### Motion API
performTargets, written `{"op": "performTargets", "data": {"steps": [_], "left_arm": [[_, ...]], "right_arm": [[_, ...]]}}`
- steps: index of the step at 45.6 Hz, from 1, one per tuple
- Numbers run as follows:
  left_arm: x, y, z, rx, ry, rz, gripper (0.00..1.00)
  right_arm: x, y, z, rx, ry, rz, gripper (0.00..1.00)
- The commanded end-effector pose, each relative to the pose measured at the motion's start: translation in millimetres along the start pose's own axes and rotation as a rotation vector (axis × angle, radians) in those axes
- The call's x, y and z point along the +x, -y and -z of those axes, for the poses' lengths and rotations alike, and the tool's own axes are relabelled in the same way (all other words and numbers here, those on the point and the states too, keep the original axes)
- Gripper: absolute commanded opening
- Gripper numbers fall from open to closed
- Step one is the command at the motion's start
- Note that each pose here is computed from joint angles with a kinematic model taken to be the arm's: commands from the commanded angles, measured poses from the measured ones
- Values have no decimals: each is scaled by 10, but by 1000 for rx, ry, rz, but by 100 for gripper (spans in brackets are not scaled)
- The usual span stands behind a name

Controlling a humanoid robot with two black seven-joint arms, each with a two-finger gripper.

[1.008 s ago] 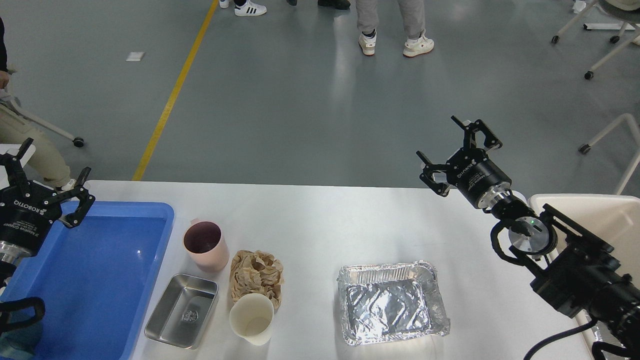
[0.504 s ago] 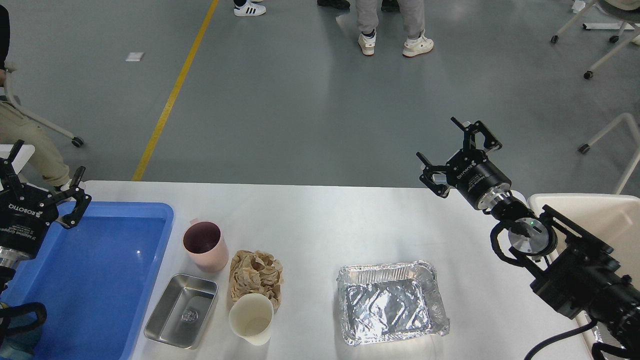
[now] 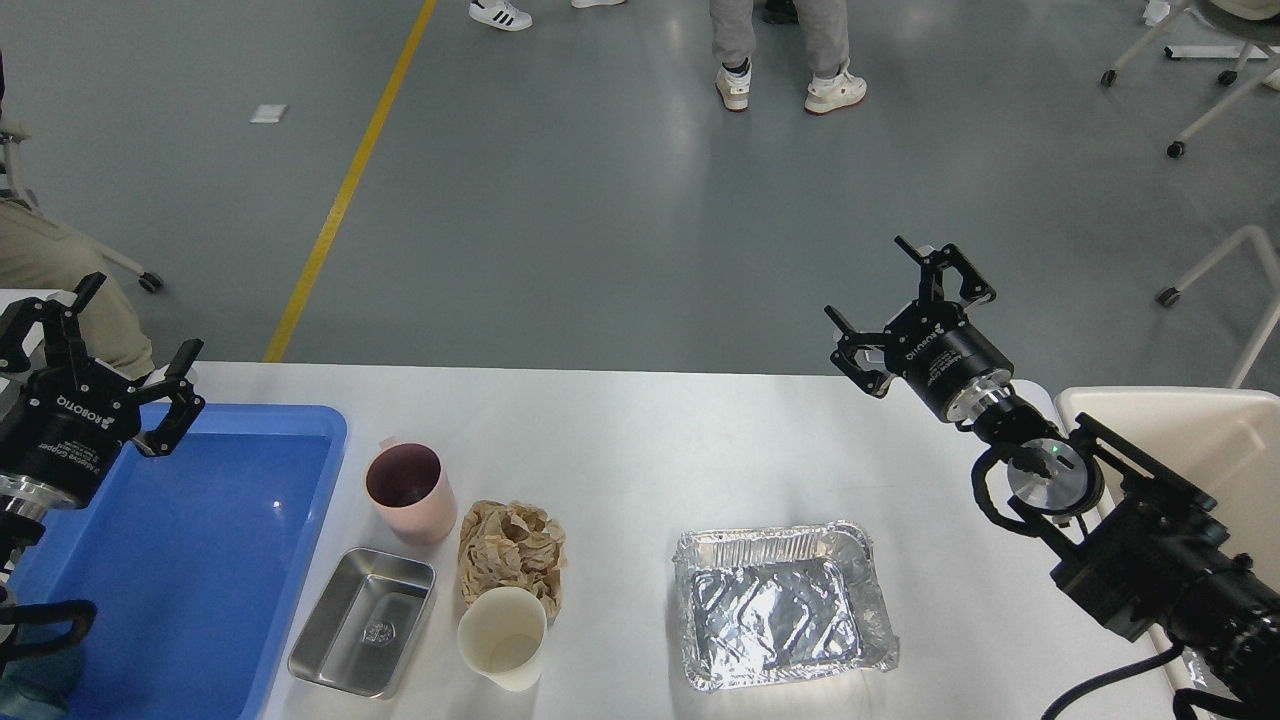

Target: Tidy desktop

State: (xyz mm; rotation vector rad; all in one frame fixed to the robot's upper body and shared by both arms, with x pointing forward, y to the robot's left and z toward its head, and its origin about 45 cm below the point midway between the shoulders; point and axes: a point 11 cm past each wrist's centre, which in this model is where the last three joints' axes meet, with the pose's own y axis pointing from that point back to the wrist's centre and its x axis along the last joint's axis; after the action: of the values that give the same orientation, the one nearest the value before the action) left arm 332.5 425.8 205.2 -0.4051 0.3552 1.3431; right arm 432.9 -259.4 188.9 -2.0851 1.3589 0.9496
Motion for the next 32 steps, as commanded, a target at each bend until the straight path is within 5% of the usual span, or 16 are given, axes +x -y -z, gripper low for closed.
{"op": "performTargets", "data": {"steps": [1,32], "left_arm": [[-6,-22,-27,74,56,11,98],[-30,-494,-888,478,705,126,98]], "right_arm": [[-20,12,-3,1,3,5,100],[-90,49,-79,-2,23,23,100]]}}
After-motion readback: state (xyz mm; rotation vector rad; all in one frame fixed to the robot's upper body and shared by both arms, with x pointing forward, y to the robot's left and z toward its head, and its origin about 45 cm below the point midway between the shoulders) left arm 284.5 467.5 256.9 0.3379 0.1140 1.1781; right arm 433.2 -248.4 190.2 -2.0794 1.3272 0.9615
